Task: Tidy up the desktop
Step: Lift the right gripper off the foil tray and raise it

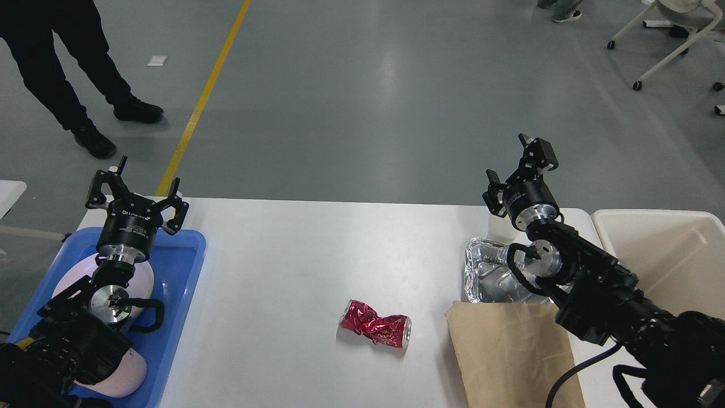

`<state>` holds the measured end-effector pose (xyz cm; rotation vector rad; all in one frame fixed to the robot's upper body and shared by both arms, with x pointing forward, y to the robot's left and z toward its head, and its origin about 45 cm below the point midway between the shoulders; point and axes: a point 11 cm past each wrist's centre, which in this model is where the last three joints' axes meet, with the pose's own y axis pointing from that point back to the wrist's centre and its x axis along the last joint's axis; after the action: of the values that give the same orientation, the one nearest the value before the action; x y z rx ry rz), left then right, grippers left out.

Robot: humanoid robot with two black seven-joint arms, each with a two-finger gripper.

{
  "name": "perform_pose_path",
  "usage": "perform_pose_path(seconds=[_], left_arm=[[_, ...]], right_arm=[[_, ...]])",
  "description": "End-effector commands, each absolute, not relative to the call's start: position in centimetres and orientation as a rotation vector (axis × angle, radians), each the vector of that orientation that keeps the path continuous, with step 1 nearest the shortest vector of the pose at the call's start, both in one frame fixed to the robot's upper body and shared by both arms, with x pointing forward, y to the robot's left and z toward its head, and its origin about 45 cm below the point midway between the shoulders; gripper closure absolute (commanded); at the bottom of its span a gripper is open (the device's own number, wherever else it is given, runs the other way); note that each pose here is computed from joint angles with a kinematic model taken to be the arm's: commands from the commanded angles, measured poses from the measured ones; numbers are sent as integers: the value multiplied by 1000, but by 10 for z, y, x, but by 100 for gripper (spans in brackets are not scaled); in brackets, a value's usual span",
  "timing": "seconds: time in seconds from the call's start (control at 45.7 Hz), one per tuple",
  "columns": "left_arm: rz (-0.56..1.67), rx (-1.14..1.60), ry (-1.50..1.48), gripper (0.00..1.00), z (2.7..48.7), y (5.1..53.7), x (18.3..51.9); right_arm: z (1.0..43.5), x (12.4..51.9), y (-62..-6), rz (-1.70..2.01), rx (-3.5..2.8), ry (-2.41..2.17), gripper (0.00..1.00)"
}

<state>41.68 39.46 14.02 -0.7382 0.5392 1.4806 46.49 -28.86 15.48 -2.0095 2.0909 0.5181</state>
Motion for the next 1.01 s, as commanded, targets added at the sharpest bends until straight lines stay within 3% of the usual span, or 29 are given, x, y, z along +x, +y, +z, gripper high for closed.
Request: perform_pose_path(seconds=[0.0,0.985], left_arm=[[1480,-739,539,4,140,395,417],[1481,-737,539,4,140,395,417]], right_arm=[[170,472,-301,469,-1993,2099,0],[160,467,-295,503,-1995,2094,0]])
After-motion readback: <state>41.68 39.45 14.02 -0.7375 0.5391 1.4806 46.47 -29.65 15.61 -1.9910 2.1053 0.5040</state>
